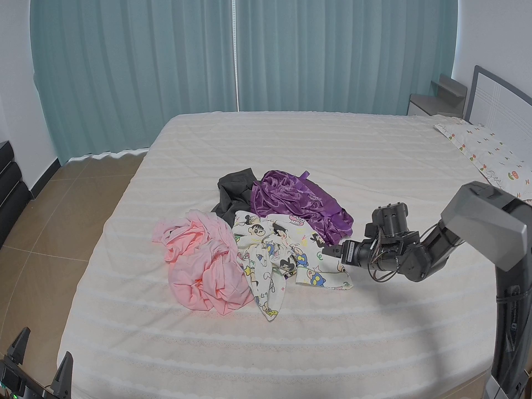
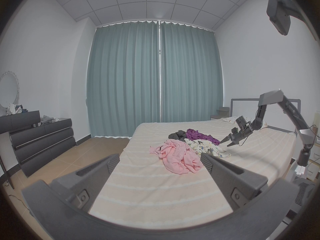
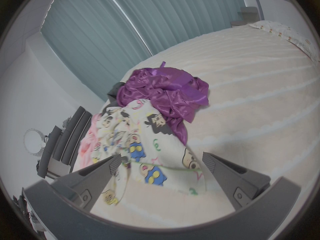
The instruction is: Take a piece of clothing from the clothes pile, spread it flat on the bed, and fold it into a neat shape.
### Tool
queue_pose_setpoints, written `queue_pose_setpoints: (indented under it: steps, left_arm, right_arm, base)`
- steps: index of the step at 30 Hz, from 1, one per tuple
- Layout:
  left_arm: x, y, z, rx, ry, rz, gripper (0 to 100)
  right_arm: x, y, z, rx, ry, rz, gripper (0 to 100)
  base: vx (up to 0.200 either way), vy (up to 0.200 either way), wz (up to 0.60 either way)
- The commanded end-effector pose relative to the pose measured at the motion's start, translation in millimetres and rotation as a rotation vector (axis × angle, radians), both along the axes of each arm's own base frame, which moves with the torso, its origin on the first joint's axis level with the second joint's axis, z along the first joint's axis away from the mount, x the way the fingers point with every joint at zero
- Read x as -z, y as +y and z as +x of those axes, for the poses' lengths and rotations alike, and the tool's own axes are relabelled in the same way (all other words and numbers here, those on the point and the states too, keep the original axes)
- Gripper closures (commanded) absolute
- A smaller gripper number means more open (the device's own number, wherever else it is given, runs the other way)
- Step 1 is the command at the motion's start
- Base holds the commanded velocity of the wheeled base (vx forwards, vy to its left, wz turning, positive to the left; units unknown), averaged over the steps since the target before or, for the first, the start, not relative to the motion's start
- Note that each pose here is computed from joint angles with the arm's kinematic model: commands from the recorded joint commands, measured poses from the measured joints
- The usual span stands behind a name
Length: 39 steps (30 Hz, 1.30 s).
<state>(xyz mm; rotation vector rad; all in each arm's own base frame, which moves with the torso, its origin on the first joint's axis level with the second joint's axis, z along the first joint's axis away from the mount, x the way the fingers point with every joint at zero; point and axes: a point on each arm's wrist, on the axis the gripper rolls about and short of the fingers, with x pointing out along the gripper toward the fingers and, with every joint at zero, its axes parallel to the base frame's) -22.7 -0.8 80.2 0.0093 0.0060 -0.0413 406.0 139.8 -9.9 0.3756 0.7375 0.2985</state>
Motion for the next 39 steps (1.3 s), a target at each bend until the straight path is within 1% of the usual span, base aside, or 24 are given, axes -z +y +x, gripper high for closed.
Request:
queue_pose_setpoints:
  steps: [1,8,13,14,15,16,28,32,35,38,39]
  left_arm:
    - [5.3,0.0,-0.1,0.0,0.0,0.0,0]
    - [5.3,0.0,-0.1,0.0,0.0,0.0,0]
    - [5.3,0.0,-0.1,0.0,0.0,0.0,0]
    - [5.3,0.0,-0.1,0.0,0.0,0.0,0]
    - [5.3,0.0,-0.1,0.0,0.0,0.0,0]
    - [5.3,0.0,-0.1,0.0,0.0,0.0,0]
    - [5.3,0.0,-0.1,0.0,0.0,0.0,0]
    - [5.3,0.0,-0.1,0.0,0.0,0.0,0]
    - [5.3,0.0,-0.1,0.0,0.0,0.0,0]
    - [5.3,0.0,-0.1,0.0,0.0,0.0,0]
    - [5.3,0.0,-0.1,0.0,0.0,0.0,0]
  right_arm:
    - [38.3,1.6,7.5,0.001,0.053,-0.025,0]
    - [39.6,7.0,10.2,-0.023,0.049,-0.028,0]
    - [38.3,11.7,11.5,-0.065,0.064,-0.028,0]
    - [37.8,17.5,10.9,-0.088,0.066,-0.028,0]
    - [38.1,18.3,11.0,-0.091,0.068,-0.028,0]
    - [38.8,19.9,11.2,-0.096,0.07,-0.029,100]
    - [39.4,17.1,7.1,-0.096,0.089,-0.028,100]
    - [23.7,10.0,-0.4,-0.079,0.036,-0.001,100]
    - [-5.4,2.2,-17.0,-0.054,-0.052,0.064,100]
    - [-27.6,-1.0,-39.3,-0.06,-0.09,0.16,100]
    - [-31.0,-2.0,-44.2,-0.065,-0.098,0.173,100]
  base:
    - [0.0,0.0,0.0]
    - [0.0,0.0,0.0]
    - [0.0,0.0,0.0]
    - [0.0,0.0,0.0]
    - [0.0,0.0,0.0]
    - [0.0,0.0,0.0]
    - [0.0,0.0,0.0]
    - [0.0,0.0,0.0]
    - [0.0,0.0,0.0]
    - [0.0,0.0,0.0]
    - [0.0,0.0,0.0]
